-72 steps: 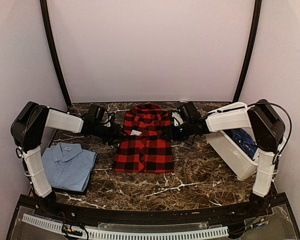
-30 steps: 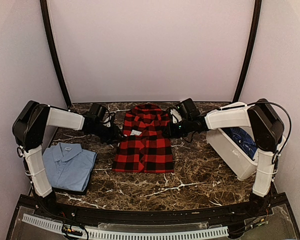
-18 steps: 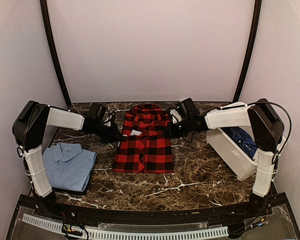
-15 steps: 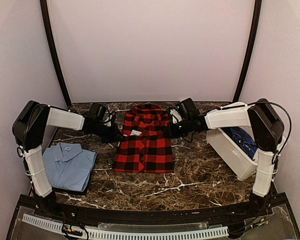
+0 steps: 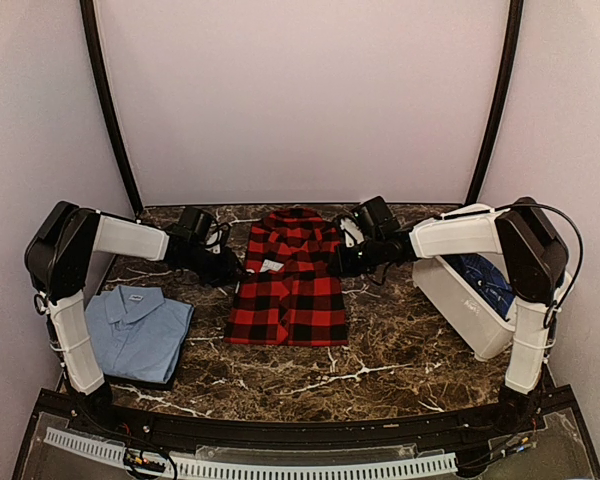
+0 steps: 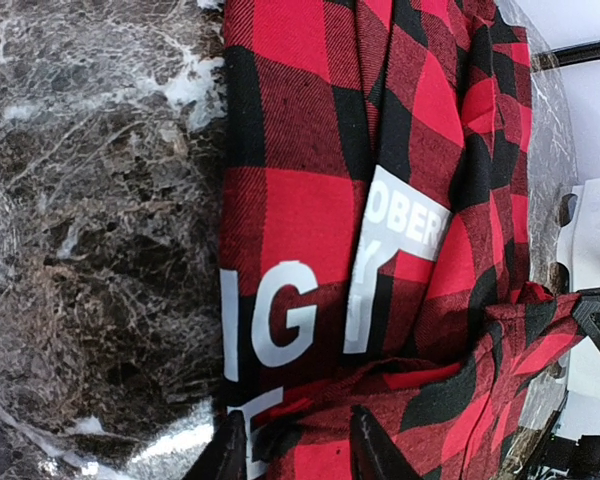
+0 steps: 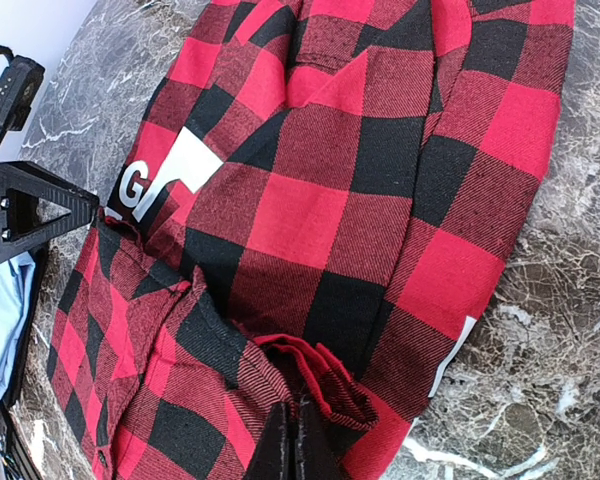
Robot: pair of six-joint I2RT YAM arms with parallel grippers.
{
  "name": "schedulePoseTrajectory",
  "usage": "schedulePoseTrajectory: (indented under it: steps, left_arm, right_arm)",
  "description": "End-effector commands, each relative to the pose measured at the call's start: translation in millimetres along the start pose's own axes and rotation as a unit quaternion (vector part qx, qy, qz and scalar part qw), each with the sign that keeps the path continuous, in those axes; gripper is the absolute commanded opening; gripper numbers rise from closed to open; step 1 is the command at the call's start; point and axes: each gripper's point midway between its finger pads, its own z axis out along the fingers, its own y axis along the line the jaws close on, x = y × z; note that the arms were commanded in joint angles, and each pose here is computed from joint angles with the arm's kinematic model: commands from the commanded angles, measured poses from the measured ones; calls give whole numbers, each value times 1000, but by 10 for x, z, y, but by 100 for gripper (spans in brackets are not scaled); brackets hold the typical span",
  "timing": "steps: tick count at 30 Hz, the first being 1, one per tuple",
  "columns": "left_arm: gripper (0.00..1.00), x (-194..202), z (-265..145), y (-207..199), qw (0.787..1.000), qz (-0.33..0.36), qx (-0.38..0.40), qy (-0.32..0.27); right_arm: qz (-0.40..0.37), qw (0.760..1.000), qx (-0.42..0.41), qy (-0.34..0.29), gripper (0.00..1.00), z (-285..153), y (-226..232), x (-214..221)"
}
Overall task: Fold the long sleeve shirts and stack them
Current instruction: Smooth out the 2/3-rectangle-folded shirt at the center of the board.
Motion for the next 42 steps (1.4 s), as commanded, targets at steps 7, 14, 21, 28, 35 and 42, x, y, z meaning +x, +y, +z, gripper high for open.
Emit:
schedulePoseTrajectory:
  steps: [7, 14, 21, 28, 35, 42]
  left_arm:
    - [33, 20, 6, 18, 1000, 5, 5, 8]
    - [31, 40, 28, 45, 1000, 4, 1, 12]
    - [27, 46, 54, 9, 1000, 3, 12, 17]
    - [14, -2, -24, -92, 1000, 8, 27, 7]
    - [4, -46, -148, -212, 999, 20, 48, -12]
    - [0, -102, -357, -407, 995, 39, 84, -41]
  right_arm:
    - [-7, 1000, 1, -15, 0, -30, 8, -136]
    - [-8, 1000, 0, -15, 0, -28, 14, -156]
    - [-8, 1000, 0, -13, 0, -8, 9, -147]
    - [-14, 1000, 2, -12, 0, -8, 9, -145]
    - [-31, 999, 15, -17, 0, -56, 22, -163]
    - [-73, 996, 32, -45, 0, -210, 173, -238]
